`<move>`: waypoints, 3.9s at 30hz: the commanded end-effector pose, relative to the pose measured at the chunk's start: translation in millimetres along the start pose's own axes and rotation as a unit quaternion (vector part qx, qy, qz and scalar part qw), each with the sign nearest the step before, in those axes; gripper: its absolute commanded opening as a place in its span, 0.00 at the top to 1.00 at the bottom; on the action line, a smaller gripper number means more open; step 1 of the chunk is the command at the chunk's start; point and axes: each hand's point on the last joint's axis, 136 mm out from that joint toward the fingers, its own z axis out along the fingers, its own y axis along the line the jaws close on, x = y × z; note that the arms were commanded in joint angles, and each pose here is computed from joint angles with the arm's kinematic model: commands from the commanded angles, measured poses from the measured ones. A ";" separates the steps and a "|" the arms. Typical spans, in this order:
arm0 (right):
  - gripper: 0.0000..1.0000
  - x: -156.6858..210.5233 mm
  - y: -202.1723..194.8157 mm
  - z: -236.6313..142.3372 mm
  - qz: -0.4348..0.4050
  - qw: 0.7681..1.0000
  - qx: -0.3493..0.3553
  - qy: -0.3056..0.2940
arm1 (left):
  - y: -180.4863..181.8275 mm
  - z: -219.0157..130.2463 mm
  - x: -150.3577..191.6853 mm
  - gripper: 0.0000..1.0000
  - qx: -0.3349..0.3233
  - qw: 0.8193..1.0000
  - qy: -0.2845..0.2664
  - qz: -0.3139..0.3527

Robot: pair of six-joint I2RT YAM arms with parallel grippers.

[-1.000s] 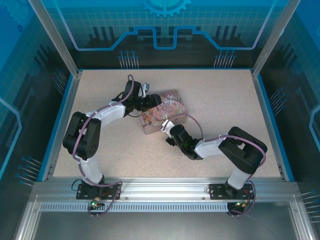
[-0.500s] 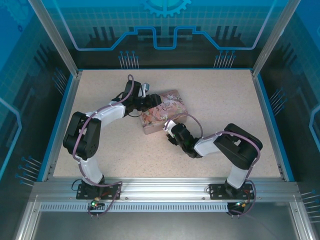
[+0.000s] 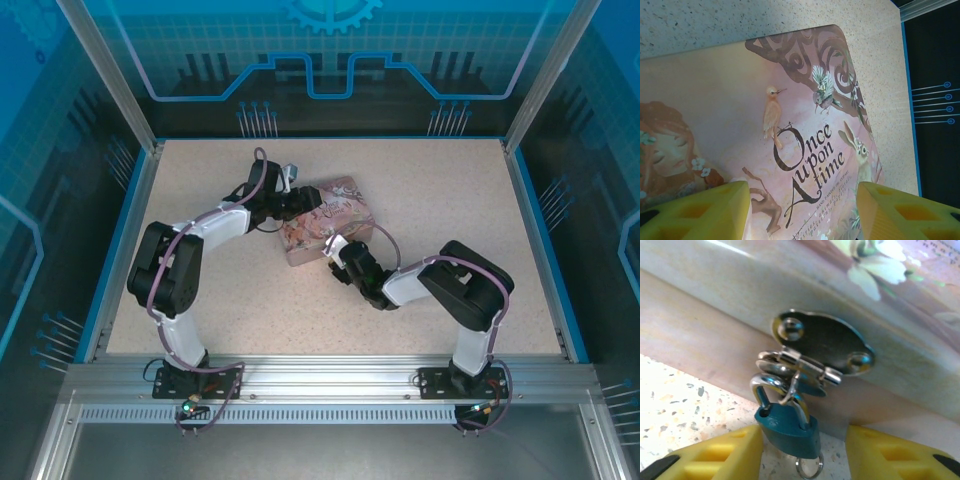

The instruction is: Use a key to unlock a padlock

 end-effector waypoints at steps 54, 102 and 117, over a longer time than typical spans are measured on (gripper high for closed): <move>0.98 -12.2 20.6 -45.6 0.177 0.928 -0.326 0.023 | 30.9 9.2 31.8 0.42 -0.035 0.998 0.041 -0.015; 0.55 62.2 -66.5 -30.3 0.405 0.903 -0.139 0.033 | 52.9 4.3 60.2 0.45 -0.072 0.996 0.051 -0.026; 0.47 20.9 -37.9 -19.7 0.205 0.973 -0.099 0.024 | 47.7 3.0 55.8 0.45 -0.065 0.997 0.044 -0.024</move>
